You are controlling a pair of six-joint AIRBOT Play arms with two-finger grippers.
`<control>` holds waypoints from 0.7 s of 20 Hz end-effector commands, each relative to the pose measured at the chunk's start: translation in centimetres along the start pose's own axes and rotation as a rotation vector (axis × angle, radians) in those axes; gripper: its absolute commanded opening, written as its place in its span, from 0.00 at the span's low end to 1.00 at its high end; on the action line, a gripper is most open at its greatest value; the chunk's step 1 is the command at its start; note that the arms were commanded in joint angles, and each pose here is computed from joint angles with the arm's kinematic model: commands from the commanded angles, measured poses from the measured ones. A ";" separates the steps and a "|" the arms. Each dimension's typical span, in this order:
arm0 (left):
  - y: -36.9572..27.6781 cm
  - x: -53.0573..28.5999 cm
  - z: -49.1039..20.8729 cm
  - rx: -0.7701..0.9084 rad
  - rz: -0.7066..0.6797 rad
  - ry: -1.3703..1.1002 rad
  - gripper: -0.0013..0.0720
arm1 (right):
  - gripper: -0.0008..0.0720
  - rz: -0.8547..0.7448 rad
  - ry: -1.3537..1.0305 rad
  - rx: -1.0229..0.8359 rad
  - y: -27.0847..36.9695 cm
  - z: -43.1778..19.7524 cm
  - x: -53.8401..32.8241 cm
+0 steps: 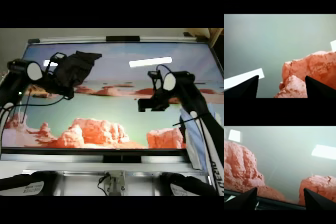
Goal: Fold the shirts.
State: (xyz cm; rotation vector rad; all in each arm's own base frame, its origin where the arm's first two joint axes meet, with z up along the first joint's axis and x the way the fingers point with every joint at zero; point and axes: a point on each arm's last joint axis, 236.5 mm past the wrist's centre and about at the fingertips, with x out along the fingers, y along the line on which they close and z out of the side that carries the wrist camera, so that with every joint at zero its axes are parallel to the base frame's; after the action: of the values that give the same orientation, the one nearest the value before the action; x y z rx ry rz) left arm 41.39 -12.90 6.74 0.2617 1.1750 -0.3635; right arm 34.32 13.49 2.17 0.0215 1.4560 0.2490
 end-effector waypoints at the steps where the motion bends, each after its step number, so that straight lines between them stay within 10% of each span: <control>1: -1.9 0.9 3.7 -0.119 -0.091 -0.138 0.96 | 0.95 0.006 -0.069 -0.030 0.2 1.6 0.0; 9: -1.0 6.9 5.8 -0.163 -0.076 -0.170 0.96 | 0.95 0.102 -0.114 -0.004 2.4 2.7 -0.3; 14: 10.6 9.0 5.7 -0.653 -0.012 -0.181 0.96 | 0.95 0.181 -0.110 0.007 4.6 2.6 -0.4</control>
State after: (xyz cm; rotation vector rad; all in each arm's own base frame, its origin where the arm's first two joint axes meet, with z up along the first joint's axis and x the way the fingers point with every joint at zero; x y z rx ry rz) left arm 50.80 -12.08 1.46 -0.1260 1.0728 -0.1825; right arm 36.28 16.95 3.29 0.1289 1.3490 0.3501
